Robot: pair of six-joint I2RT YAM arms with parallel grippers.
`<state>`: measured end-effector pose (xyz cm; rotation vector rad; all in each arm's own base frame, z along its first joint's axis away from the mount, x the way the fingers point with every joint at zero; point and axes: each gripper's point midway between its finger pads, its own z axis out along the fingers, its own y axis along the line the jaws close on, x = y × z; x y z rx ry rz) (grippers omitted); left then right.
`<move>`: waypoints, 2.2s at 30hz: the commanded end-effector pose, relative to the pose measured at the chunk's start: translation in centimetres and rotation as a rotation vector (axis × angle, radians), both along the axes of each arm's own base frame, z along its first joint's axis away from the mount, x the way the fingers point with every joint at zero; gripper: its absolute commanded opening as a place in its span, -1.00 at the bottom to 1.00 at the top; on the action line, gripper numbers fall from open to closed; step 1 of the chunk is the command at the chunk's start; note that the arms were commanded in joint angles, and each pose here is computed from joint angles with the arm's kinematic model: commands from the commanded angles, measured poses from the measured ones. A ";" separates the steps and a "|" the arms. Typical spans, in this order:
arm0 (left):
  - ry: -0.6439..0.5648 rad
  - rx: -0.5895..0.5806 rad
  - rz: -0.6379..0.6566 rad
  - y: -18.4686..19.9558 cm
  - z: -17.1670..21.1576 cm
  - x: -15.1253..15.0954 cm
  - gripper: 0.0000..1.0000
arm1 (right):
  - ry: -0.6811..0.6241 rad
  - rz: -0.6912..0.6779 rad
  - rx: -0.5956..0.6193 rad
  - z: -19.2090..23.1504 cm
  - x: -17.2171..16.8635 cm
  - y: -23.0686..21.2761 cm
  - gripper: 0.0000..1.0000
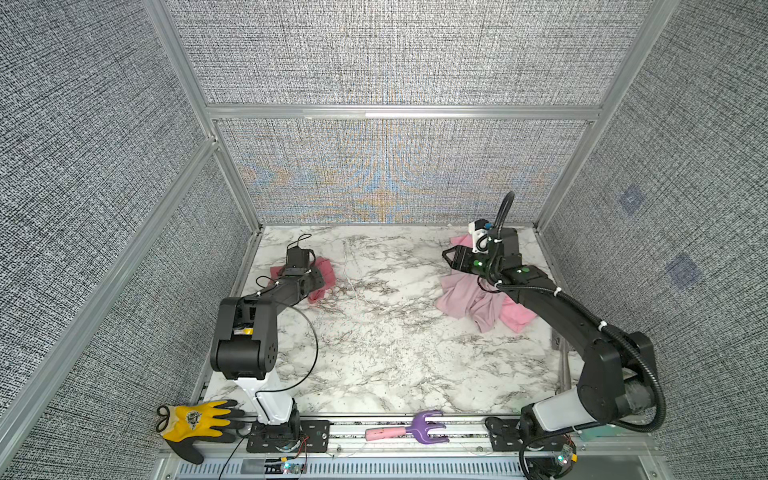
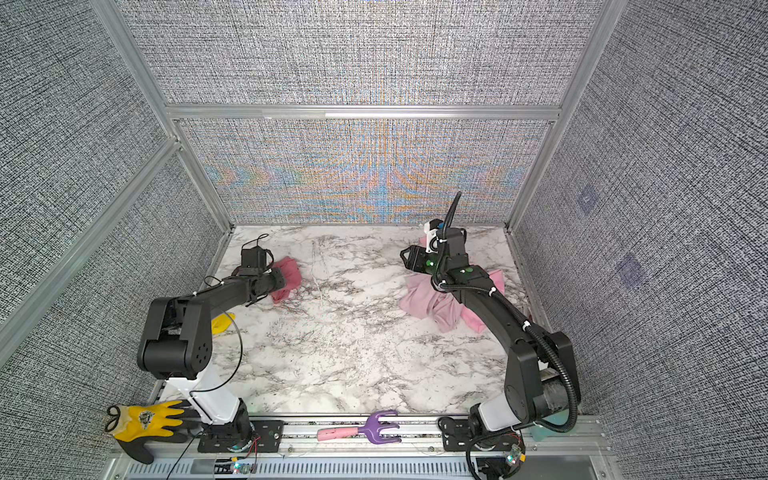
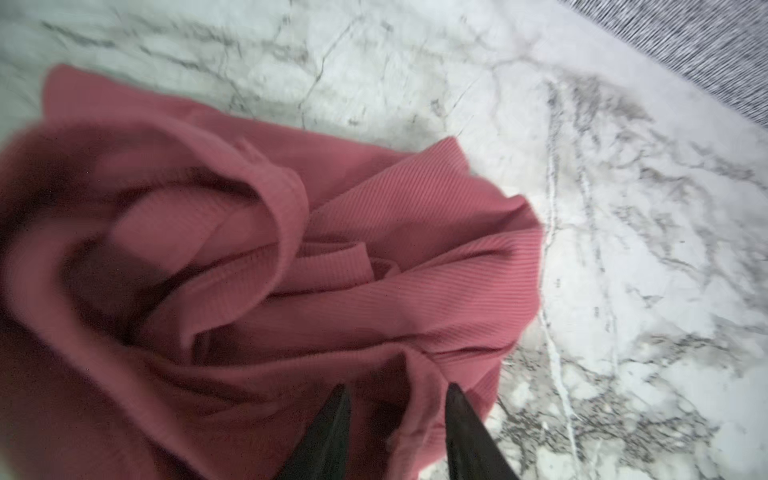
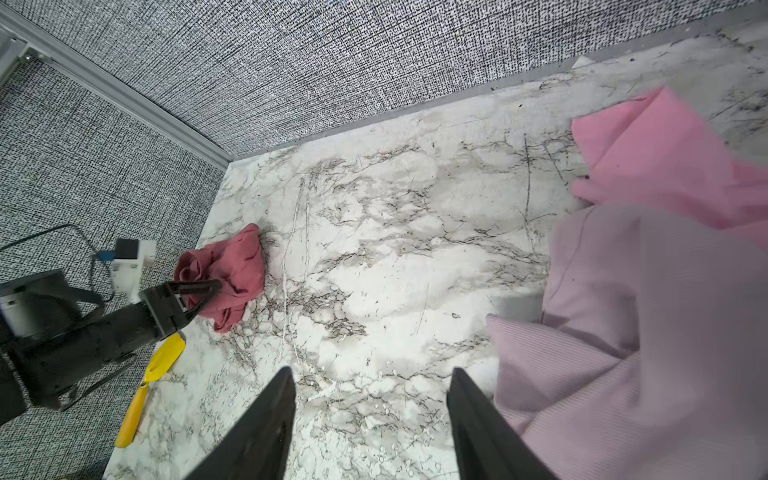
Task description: Pick out a specific cloth from the pile
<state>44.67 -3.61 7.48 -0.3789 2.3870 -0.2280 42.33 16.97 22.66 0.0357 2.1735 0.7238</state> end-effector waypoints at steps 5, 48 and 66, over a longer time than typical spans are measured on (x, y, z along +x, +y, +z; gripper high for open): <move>-0.168 0.020 -0.094 -2.1 6.9 -2.6 -0.13 | -0.101 -0.079 -0.092 3.4 -0.6 -2.8 0.21; -0.680 0.398 0.104 4.8 10.5 -12.3 0.41 | -0.333 -0.648 -0.586 -3.6 -6.4 -18.2 0.62; -0.694 0.534 0.158 6.1 7.6 -9.8 0.40 | -0.376 -0.698 -0.735 -8.9 -5.2 -20.6 0.64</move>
